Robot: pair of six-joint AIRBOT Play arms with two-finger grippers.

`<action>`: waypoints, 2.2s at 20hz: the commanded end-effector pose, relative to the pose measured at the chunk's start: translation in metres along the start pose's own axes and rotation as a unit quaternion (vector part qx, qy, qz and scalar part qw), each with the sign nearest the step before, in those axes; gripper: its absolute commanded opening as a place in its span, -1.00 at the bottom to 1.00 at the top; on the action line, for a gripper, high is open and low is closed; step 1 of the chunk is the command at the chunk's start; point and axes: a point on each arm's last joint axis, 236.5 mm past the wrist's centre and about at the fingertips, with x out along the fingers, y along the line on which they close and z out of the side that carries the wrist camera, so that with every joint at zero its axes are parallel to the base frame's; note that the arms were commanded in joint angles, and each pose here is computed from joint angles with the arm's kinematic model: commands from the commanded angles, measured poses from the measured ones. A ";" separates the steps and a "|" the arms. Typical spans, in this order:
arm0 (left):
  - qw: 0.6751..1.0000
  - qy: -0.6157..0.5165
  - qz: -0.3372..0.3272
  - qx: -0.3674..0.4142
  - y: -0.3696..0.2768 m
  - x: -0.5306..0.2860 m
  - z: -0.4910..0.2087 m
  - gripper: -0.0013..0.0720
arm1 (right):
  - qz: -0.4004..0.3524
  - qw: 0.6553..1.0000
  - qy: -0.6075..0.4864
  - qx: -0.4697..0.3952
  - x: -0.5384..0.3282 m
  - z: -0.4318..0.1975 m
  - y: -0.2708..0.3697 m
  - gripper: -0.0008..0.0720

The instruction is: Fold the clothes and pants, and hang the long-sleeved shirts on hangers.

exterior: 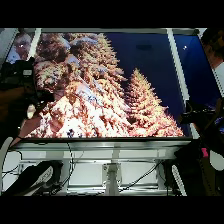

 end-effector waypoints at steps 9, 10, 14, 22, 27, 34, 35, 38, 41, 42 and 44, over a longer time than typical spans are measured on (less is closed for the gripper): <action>0.934 -0.166 -0.300 0.101 -0.256 -0.128 0.054 -0.92 | 0.000 1.000 -0.001 0.000 0.000 0.001 0.000 -0.93; 0.919 -0.185 -0.338 0.085 -0.280 -0.147 0.058 -0.92 | 0.000 1.000 -0.001 0.000 0.000 0.001 0.000 -0.93; 0.871 -0.197 -0.448 0.045 -0.358 -0.198 0.042 -0.93 | 0.000 1.000 -0.001 0.000 0.000 0.001 0.000 -0.93; 0.814 -0.130 -0.560 0.089 -0.450 -0.269 -0.055 -0.92 | 0.000 1.000 0.000 0.000 0.000 0.000 0.000 -0.93; 0.816 -0.124 -0.557 0.093 -0.450 -0.266 -0.059 0.15 | 0.000 1.000 -0.002 0.000 0.000 0.001 0.000 -0.93; 0.847 -0.107 -0.515 0.078 -0.424 -0.227 -0.039 0.49 | 0.042 0.998 0.000 0.056 -0.001 0.002 0.020 -0.93; 0.856 -0.095 -0.502 0.078 -0.415 -0.217 -0.038 0.49 | 0.062 0.995 0.004 0.079 -0.002 0.001 0.029 -0.93; 0.886 -0.050 -0.455 0.074 -0.377 -0.184 -0.034 0.49 | 0.105 0.986 0.017 0.127 -0.006 -0.001 0.050 -0.93; 0.910 -0.028 -0.411 0.055 -0.335 -0.159 -0.022 0.49 | 0.119 0.983 0.066 0.121 -0.009 -0.023 0.059 -0.93; 0.916 -0.034 -0.395 0.054 -0.320 -0.152 -0.014 0.49 | 0.120 0.982 0.098 0.109 -0.011 -0.039 0.061 -0.93; 0.927 -0.048 -0.369 0.050 -0.297 -0.142 0.000 0.49 | 0.112 0.973 0.187 0.072 -0.021 -0.083 0.058 -0.92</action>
